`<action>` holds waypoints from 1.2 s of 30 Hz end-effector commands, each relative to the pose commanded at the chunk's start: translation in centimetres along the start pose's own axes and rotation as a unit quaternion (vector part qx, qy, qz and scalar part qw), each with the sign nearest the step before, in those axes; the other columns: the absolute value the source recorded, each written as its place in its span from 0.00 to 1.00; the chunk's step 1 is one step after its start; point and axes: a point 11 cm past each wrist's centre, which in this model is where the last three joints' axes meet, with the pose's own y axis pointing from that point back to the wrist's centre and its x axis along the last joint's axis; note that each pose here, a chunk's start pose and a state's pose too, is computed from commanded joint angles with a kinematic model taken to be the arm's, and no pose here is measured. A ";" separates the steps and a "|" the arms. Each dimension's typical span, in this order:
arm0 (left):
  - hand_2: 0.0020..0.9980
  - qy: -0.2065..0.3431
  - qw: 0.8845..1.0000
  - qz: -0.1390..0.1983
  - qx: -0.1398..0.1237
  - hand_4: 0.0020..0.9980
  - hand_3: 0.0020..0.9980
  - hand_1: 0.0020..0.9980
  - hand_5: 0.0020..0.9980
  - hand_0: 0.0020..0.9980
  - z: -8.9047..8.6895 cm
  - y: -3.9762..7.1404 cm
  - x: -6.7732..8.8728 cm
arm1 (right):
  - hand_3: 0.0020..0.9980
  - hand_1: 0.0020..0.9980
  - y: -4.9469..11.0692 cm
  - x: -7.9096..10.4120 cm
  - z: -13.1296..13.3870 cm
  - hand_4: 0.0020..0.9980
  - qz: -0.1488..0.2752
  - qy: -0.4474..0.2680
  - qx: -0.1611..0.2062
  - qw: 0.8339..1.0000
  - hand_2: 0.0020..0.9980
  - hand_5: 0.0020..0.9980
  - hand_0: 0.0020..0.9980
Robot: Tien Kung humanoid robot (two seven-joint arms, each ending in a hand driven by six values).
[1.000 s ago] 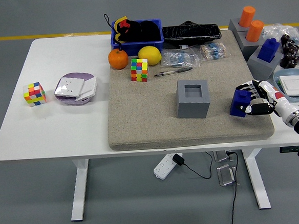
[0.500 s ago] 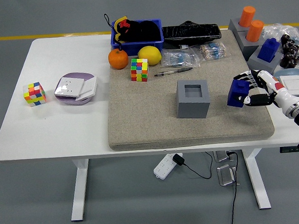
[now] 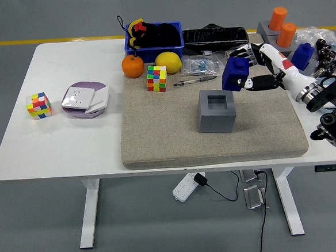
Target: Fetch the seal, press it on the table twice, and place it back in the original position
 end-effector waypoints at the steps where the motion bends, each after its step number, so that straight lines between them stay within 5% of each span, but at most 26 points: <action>1: 0.76 0.000 1.000 0.000 0.000 0.67 0.80 0.78 0.43 0.81 0.0 0.0 0.0 | 0.45 0.42 -0.2 -0.3 0.1 0.67 -0.004 0.001 -0.003 1.000 0.43 0.00 0.54; 10: 0.76 -0.001 1.000 0.000 0.001 0.67 0.80 0.78 0.42 0.81 0.0 0.0 0.0 | 0.45 0.42 -1.2 -2.6 1.0 0.68 -0.041 0.007 -0.021 0.999 0.43 0.00 0.54; 36: 0.76 -0.002 1.000 0.000 0.000 0.67 0.80 0.78 0.43 0.81 0.1 0.0 -0.1 | 0.45 0.42 -1.1 -3.2 2.1 0.68 -0.054 0.012 -0.040 0.998 0.43 0.00 0.54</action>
